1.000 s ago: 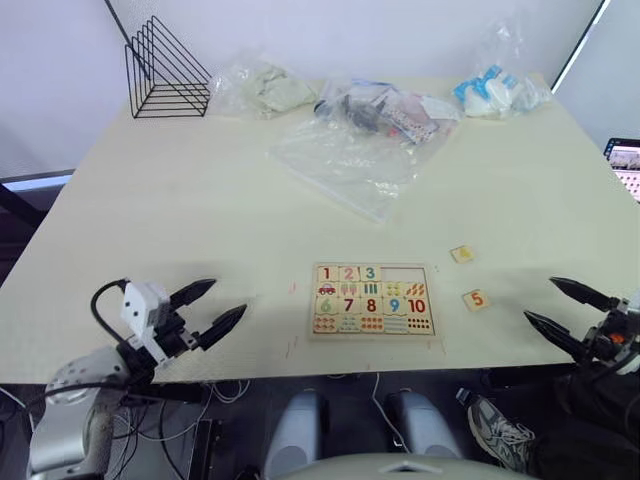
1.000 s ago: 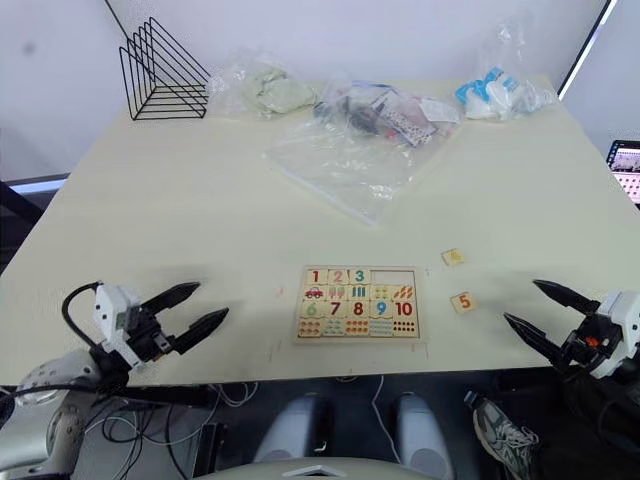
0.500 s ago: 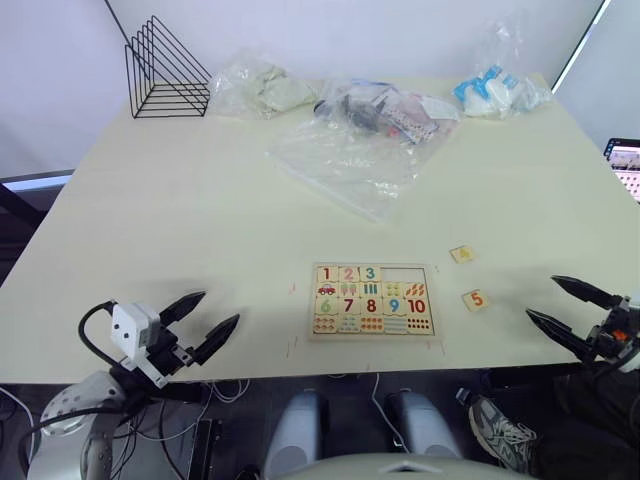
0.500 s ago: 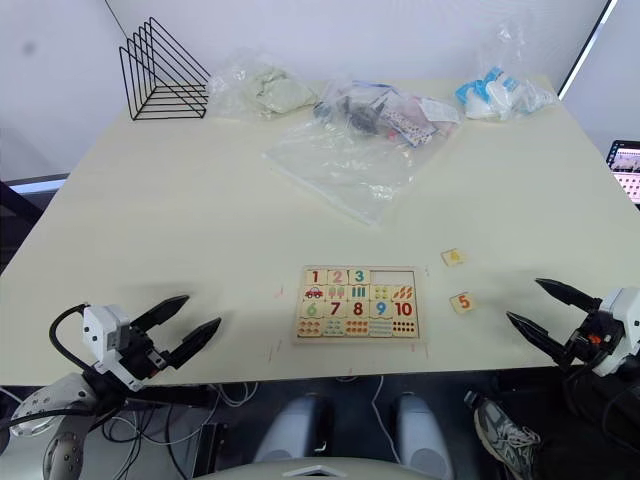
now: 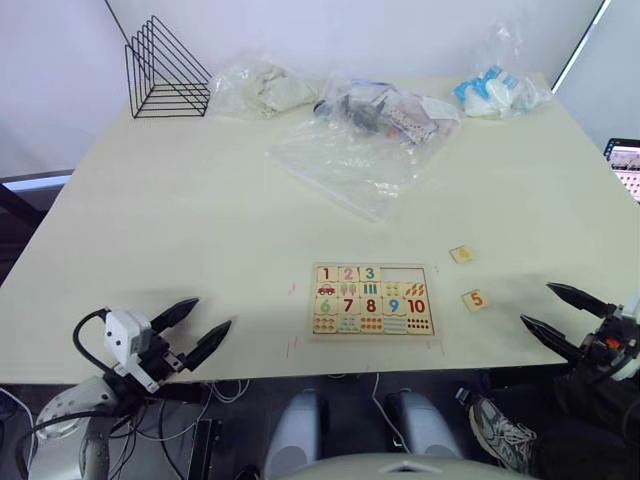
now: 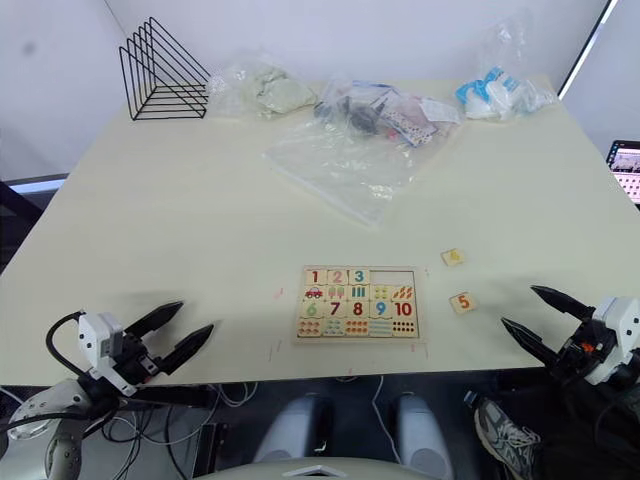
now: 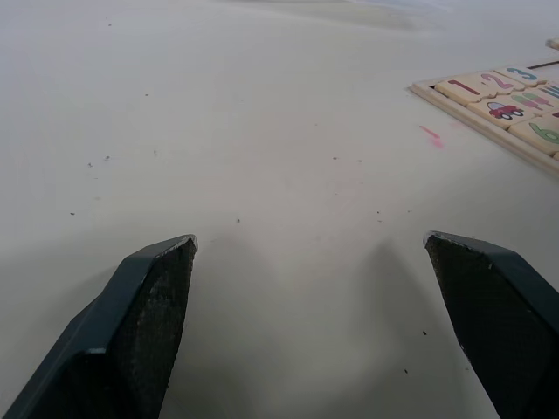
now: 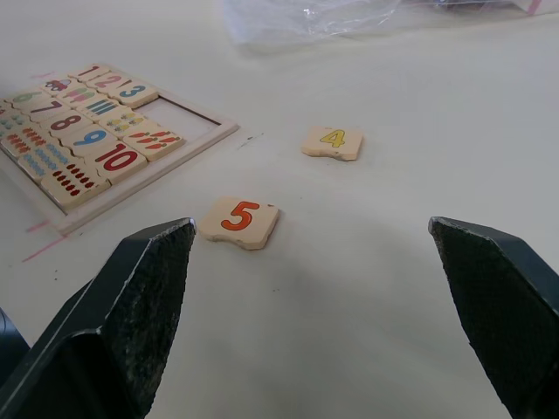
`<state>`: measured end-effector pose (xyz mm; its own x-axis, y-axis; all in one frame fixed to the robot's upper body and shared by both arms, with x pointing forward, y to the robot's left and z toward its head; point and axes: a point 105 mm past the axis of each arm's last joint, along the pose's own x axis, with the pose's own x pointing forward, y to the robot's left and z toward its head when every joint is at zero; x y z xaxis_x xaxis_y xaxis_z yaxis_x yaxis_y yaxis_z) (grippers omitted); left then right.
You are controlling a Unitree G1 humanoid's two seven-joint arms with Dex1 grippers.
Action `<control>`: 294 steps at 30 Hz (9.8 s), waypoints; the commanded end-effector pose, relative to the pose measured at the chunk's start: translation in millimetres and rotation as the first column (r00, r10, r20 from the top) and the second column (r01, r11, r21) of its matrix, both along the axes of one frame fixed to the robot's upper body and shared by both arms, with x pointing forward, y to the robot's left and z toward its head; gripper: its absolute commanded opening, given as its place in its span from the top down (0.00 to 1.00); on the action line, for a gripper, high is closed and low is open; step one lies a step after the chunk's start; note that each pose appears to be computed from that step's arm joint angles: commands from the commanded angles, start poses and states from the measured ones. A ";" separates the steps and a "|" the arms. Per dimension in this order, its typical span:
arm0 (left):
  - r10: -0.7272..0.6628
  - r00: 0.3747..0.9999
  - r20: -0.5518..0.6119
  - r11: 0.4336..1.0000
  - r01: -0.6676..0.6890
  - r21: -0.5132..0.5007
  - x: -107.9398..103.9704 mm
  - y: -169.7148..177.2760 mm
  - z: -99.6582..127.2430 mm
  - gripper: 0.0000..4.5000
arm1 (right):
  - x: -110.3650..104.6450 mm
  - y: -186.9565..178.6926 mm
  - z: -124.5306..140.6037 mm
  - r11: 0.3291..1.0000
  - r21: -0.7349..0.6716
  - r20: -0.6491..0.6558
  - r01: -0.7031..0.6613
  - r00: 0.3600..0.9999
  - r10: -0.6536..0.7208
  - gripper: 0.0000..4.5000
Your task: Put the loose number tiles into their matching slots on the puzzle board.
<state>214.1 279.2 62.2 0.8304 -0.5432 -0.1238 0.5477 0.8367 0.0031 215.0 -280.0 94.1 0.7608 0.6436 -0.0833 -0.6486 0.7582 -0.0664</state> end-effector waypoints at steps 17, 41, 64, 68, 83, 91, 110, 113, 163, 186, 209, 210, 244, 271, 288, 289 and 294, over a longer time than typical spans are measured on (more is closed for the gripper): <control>-0.051 0.997 0.050 0.998 0.049 0.036 9.5 -2.3 14.0 0.02 | -1.8 -0.2 9.0 1.000 0.007 0.065 0.028 0.998 -0.028 0.00; -0.375 0.922 0.092 0.922 0.362 0.138 35.8 -54.4 53.4 0.02 | 40.4 28.7 36.4 0.985 0.026 0.116 0.171 0.978 -0.173 0.00; -0.666 0.737 0.116 0.742 0.640 0.200 43.8 -79.0 78.9 0.02 | 91.1 58.6 1.1 0.918 -0.112 -0.113 0.382 0.912 -0.393 0.00; -0.675 0.729 0.116 0.735 0.648 0.200 45.0 -78.8 79.3 0.02 | 94.2 67.1 1.8 0.926 -0.104 -0.139 0.362 0.917 -0.374 0.00; -0.695 0.712 0.099 0.715 0.670 0.201 43.0 -72.5 82.7 0.02 | 102.7 90.6 4.6 0.920 -0.076 -0.140 0.385 0.909 -0.392 0.00; -0.701 0.706 0.101 0.709 0.676 0.201 41.2 -72.6 82.7 0.02 | 105.6 91.5 -0.6 0.896 -0.087 -0.160 0.436 0.881 -0.445 0.00; -0.724 0.684 0.093 0.686 0.697 0.211 42.5 -72.4 80.9 0.00 | 76.5 90.9 8.4 0.773 -0.060 -0.201 0.632 0.751 -0.629 0.67; -0.726 0.681 0.092 0.683 0.700 0.211 42.7 -72.2 80.5 0.00 | 70.4 94.1 6.0 0.769 -0.072 -0.233 0.635 0.739 -0.632 0.67; -0.728 0.678 0.099 0.680 0.696 0.233 37.5 -67.5 77.6 0.00 | 69.5 43.0 52.6 0.887 -0.319 -0.082 -0.333 0.942 0.324 0.01; -0.764 0.635 0.111 0.641 0.729 0.240 40.0 -77.5 86.1 0.00 | 116.2 39.6 13.7 0.669 -0.470 -0.264 -0.576 0.815 0.516 0.01; -0.756 0.645 0.107 0.649 0.720 0.244 38.5 -73.8 85.5 0.00 | 126.1 44.0 7.6 0.649 -0.480 -0.299 -0.591 0.805 0.512 0.18; -0.756 0.646 0.107 0.650 0.720 0.244 38.1 -73.4 85.5 0.00 | 125.5 43.2 7.3 0.648 -0.479 -0.300 -0.592 0.805 0.512 0.28; -0.772 0.627 0.105 0.631 0.736 0.243 38.7 -77.2 83.2 0.00 | 104.7 126.7 68.8 0.642 -0.612 -0.292 -0.462 0.886 0.359 0.81; -0.772 0.629 0.094 0.630 0.736 0.248 37.4 -78.0 80.2 0.00 | 99.3 196.7 63.0 0.532 -0.694 -0.440 -0.485 0.871 0.220 0.81; -0.773 0.628 0.090 0.628 0.737 0.249 35.8 -77.9 79.2 0.00 | 94.9 214.9 51.0 0.513 -0.697 -0.453 -0.501 0.862 0.226 0.81; -0.773 0.628 0.090 0.628 0.737 0.249 35.8 -77.9 79.2 0.00 | 95.0 215.1 50.7 0.513 -0.698 -0.453 -0.500 0.863 0.225 0.81; -0.773 0.629 0.088 0.628 0.737 0.248 35.0 -77.5 78.7 0.00 | 96.1 215.8 49.6 0.511 -0.700 -0.453 -0.499 0.863 0.221 0.81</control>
<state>252.9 203.1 134.5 0.1699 -0.9698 -0.1749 0.9660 0.1289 0.2240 309.8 -68.9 133.0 0.3062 0.4156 -0.8565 -0.9487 0.2071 -0.2388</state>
